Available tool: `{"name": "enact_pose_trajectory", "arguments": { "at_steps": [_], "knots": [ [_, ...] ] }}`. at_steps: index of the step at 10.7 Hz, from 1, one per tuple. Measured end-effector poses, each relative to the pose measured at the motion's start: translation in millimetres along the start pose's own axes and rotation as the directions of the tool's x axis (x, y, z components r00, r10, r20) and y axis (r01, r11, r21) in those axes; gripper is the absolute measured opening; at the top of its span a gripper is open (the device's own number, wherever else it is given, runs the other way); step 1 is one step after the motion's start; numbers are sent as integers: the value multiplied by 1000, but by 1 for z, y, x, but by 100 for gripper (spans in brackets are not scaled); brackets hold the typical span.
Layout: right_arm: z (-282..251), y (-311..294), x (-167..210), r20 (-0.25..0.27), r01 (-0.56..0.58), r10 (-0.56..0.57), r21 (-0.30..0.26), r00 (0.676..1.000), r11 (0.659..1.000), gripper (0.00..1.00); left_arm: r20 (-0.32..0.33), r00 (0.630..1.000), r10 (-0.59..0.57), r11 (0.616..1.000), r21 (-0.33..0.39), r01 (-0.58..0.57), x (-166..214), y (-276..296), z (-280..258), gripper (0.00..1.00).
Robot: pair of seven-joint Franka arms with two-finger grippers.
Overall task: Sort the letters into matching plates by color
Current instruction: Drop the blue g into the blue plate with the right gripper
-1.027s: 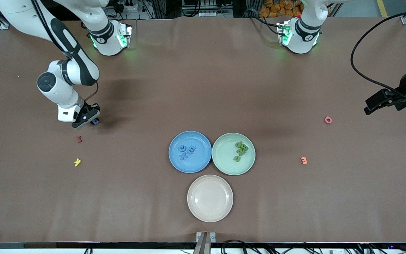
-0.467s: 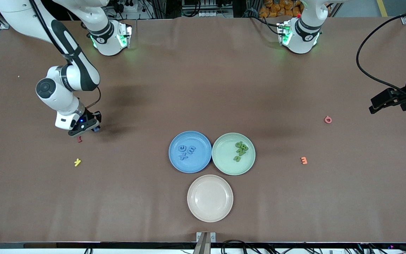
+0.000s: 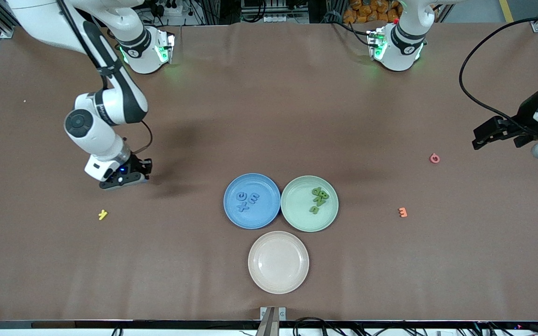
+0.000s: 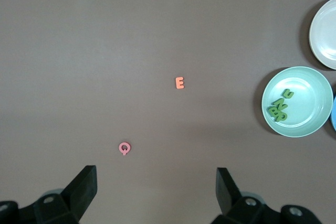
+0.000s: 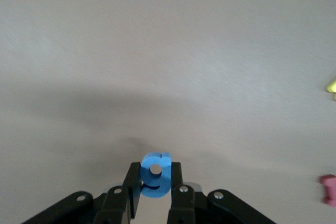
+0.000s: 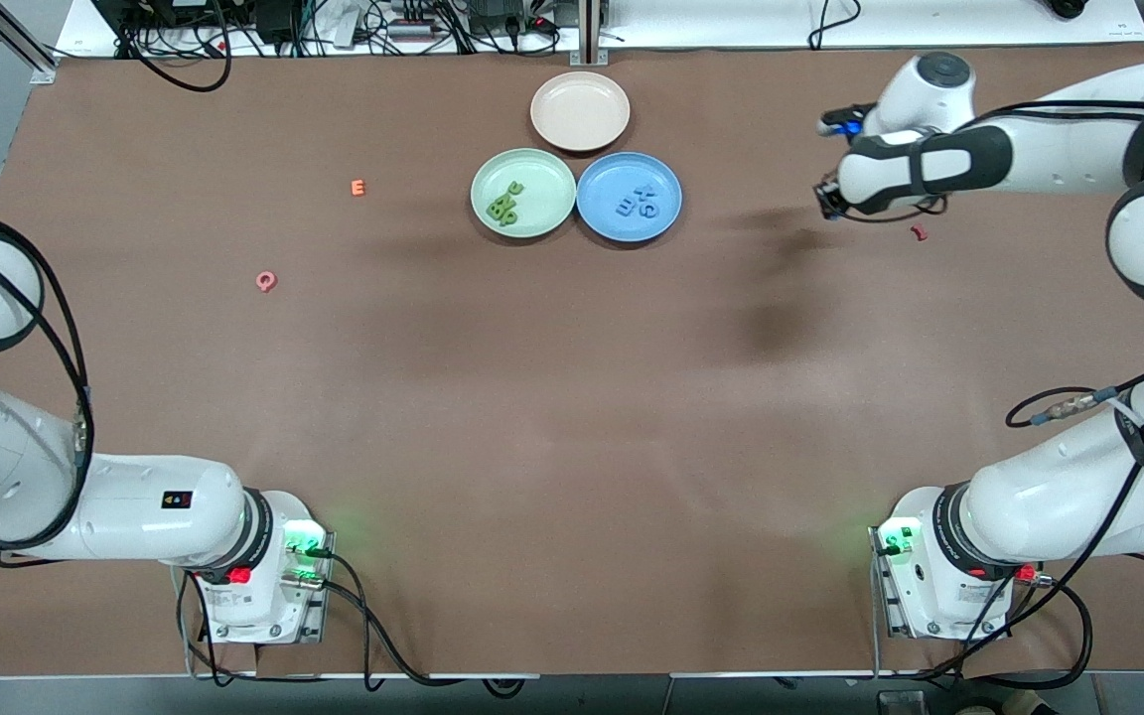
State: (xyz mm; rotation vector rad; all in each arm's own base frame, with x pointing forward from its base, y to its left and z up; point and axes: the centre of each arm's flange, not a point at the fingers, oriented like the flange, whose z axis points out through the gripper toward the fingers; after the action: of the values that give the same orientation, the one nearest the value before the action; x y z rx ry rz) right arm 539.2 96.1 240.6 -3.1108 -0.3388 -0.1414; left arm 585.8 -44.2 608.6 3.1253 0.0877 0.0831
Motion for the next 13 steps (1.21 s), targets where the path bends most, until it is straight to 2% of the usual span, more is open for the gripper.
{"name": "enact_pose_trajectory", "arguments": {
  "at_steps": [3, 6, 10, 13],
  "knots": [
    [-11, -87, 39, -50, -174, 176, 42, 983, 984, 27, 3, 1000, 20, 1000, -4, -20, -3, 18, 0, 100],
    [-3, -163, 67, -61, -290, 297, 97, 953, 952, 27, 2, 1000, 19, 1000, -5, -19, -4, 21, -1, 100],
    [4, -244, 95, -64, -420, 435, 169, 898, 892, 27, 1, 1000, 15, 1000, -4, -15, -5, 19, -3, 100],
    [8, -279, 110, -49, -526, 546, 212, 836, 824, 27, 4, 1000, 13, 1000, -4, -13, -5, 19, -2, 100]
  ]
}}
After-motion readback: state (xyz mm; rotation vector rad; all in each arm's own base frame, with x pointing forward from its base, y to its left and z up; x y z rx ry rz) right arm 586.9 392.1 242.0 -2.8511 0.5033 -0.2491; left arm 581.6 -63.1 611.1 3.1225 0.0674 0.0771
